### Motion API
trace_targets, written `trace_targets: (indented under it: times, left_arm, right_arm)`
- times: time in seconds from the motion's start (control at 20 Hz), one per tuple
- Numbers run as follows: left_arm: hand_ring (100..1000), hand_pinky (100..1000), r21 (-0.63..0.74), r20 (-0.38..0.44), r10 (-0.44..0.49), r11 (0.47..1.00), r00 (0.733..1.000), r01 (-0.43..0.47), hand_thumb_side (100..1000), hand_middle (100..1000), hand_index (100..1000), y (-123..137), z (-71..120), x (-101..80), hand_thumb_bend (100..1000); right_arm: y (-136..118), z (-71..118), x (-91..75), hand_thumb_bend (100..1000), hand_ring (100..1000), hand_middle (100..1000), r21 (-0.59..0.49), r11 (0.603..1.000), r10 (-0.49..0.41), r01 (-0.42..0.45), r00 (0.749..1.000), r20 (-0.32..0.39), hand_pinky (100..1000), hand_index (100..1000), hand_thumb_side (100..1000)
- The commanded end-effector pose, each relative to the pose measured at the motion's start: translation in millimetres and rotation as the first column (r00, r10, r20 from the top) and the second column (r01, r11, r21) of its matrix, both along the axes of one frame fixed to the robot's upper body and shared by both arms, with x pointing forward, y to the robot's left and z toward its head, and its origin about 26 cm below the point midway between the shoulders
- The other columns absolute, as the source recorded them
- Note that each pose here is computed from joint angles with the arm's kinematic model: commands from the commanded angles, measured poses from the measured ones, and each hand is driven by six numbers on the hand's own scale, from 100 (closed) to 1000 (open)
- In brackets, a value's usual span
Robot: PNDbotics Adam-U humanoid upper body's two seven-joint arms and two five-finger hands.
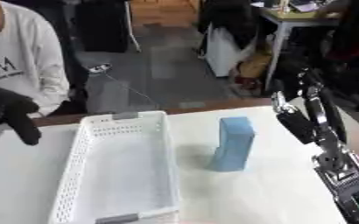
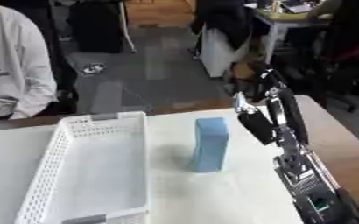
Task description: Pick up objects on the table and place them in the box.
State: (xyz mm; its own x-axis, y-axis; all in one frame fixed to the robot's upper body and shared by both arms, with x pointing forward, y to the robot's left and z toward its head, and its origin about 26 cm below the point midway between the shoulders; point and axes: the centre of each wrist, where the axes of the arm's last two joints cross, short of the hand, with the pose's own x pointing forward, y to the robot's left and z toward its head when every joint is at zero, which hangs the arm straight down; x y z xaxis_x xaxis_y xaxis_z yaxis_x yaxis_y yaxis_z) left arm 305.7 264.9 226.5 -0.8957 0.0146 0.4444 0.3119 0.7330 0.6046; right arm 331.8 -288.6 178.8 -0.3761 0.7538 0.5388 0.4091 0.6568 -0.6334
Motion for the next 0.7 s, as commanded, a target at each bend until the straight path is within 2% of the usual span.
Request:
trace_targets:
  times: [0.05, 0.25, 0.3, 0.4, 0.65, 0.7]
  left_arm:
    - [478, 525, 0.015, 0.027, -0.01, 1.0, 1.0, 0.01, 948, 709, 869, 0.5, 8.0, -2.9, 777]
    - [478, 525, 0.017, 0.025, -0.011, 1.0, 1.0, 0.011, 948, 709, 869, 0.3, 7.7, -2.9, 777]
    - [478, 526, 0.017, 0.025, -0.011, 1.0, 1.0, 0.011, 948, 709, 869, 0.3, 7.7, -2.9, 776]
    - [478, 526, 0.017, 0.025, -0.012, 1.0, 1.0, 0.011, 948, 709, 869, 0.2, 7.7, -2.9, 777]
    - [479, 525, 0.017, 0.025, -0.013, 1.0, 1.0, 0.013, 948, 709, 869, 0.0, 7.8, -2.9, 777]
    - [479, 526, 0.017, 0.025, -0.013, 1.0, 1.0, 0.013, 948, 709, 869, 0.0, 7.7, -2.9, 777]
  right_arm:
    - [-2.5, 10.0, 4.1, 159, 773, 937, -0.032, 0.999, -0.001, 0.002, 1.0, 0.017, 542, 920, 726]
    - [0.2, 8.2, 9.1, 164, 784, 946, -0.054, 0.998, 0.022, -0.023, 1.0, -0.015, 558, 922, 721]
    - [0.4, 8.0, 9.8, 196, 786, 948, -0.06, 0.998, 0.029, -0.03, 0.999, -0.023, 562, 921, 691]
    - [1.0, 7.8, 11.5, 169, 787, 947, -0.077, 0.996, 0.041, -0.044, 0.998, -0.04, 565, 919, 724]
    - [3.1, 4.1, 13.6, 251, 805, 956, -0.117, 0.988, 0.093, -0.103, 0.992, -0.09, 622, 929, 723]
    - [3.4, 3.4, 13.8, 242, 805, 956, -0.123, 0.985, 0.106, -0.117, 0.99, -0.098, 618, 927, 725]
